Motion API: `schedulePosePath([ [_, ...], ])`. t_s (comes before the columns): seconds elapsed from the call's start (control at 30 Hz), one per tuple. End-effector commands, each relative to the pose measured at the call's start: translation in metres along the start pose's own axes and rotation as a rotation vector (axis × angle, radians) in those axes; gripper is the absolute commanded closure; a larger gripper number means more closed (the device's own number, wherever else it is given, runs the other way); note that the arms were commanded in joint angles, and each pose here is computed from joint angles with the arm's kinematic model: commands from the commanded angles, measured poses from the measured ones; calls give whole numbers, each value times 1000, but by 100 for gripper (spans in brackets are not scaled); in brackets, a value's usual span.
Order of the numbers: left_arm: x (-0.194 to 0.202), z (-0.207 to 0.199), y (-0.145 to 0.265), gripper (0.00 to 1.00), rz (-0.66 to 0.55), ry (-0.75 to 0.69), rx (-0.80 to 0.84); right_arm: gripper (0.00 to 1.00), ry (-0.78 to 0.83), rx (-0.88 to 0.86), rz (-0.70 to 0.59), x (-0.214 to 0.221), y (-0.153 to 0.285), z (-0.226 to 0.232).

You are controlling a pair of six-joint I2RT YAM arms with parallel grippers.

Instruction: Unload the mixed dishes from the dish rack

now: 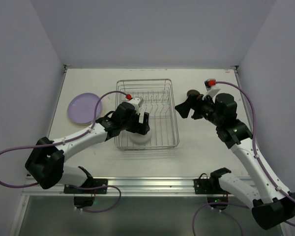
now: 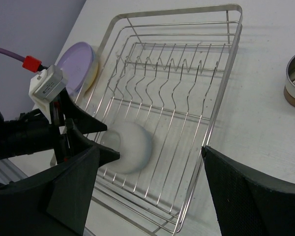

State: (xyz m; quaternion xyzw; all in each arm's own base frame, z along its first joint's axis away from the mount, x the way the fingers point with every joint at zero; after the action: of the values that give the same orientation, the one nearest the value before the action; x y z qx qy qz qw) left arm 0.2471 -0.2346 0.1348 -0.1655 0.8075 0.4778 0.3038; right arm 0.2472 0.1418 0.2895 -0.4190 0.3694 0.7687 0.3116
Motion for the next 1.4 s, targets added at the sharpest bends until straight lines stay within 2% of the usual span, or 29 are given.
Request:
schedulePosePath([
  [0.0,-21,-10,6,0,-64,17,26,12,18,-46,12,-3,-3,7],
  [0.2,-46,-14,35,0,-131,41,63,11,19,-101,87,4,-14,11],
  [0.3,-60,-12,59,0,-206,63,60,9,19,-115,104,6,-14,12],
  [0.43,-65,-9,80,0,-265,93,80,8,15,-189,143,10,-16,23],
  [0.63,-58,-5,87,0,-229,111,91,6,49,-229,206,21,-22,44],
  [0.9,-66,-3,120,0,-365,169,119,24,30,-264,303,52,-40,72],
  [1.13,-55,-4,121,0,-340,167,157,24,17,-178,352,81,-67,74],
  [1.37,-43,-6,106,0,-290,165,196,18,25,-88,443,116,-100,71],
])
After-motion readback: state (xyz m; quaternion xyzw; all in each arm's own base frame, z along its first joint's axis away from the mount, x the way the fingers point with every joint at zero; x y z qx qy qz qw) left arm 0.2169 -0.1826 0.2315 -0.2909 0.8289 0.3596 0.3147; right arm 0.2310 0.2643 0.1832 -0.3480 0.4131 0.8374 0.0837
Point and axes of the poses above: each gripper's point midway between its finger pads, its own y axis back along the fingers, its own z axis along the line the jaws close on, x = y × z, the point moved 4 cm from there along y, back along the fingers, and after that the axes turned 5 degrees about y, right-handed, at the moved point
